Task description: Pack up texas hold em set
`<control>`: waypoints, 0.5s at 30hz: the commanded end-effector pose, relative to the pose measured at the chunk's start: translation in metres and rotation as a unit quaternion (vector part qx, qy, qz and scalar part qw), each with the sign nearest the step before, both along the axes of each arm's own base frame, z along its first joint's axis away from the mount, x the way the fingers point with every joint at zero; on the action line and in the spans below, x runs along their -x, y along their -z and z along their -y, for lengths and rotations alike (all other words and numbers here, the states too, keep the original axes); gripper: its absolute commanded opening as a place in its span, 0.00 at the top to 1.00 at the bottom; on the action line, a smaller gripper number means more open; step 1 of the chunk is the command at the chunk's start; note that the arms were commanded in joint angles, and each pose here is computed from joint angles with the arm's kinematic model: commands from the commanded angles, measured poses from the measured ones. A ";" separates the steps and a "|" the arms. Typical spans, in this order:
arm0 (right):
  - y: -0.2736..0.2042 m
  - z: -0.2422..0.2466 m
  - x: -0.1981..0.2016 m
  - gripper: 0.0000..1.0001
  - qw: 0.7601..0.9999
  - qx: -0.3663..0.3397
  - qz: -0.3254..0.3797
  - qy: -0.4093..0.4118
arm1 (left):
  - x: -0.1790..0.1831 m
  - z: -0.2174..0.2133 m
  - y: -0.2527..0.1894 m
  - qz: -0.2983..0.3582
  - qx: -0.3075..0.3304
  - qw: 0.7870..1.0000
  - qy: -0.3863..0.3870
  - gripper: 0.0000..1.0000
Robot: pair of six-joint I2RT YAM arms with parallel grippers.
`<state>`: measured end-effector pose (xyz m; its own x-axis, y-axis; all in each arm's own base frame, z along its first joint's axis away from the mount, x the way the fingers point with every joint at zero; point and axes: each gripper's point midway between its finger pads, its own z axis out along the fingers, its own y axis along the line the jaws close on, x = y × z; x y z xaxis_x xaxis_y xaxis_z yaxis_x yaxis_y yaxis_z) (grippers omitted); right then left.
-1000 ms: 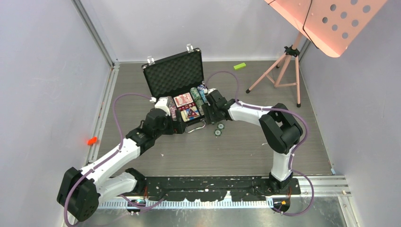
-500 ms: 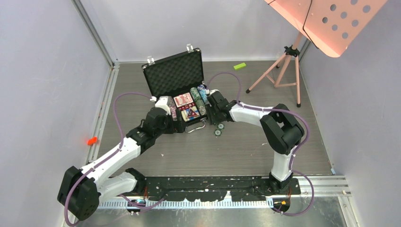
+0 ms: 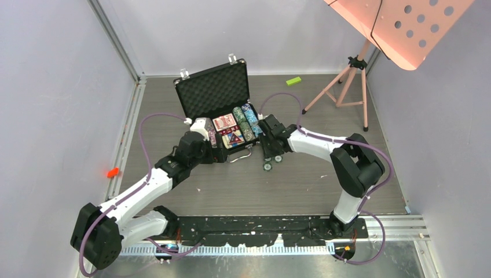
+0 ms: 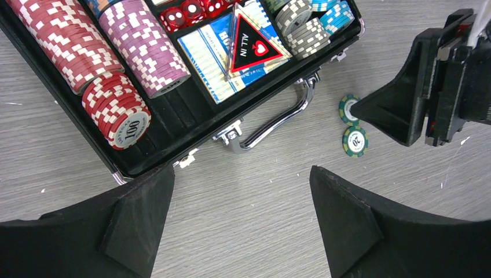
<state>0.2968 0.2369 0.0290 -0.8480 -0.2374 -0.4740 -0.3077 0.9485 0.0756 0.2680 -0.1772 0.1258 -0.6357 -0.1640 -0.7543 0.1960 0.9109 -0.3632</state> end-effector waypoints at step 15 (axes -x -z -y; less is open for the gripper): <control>-0.037 -0.013 -0.002 0.38 1.000 -0.004 0.020 -0.013 | -0.010 0.010 -0.023 0.026 0.030 0.999 0.003 0.10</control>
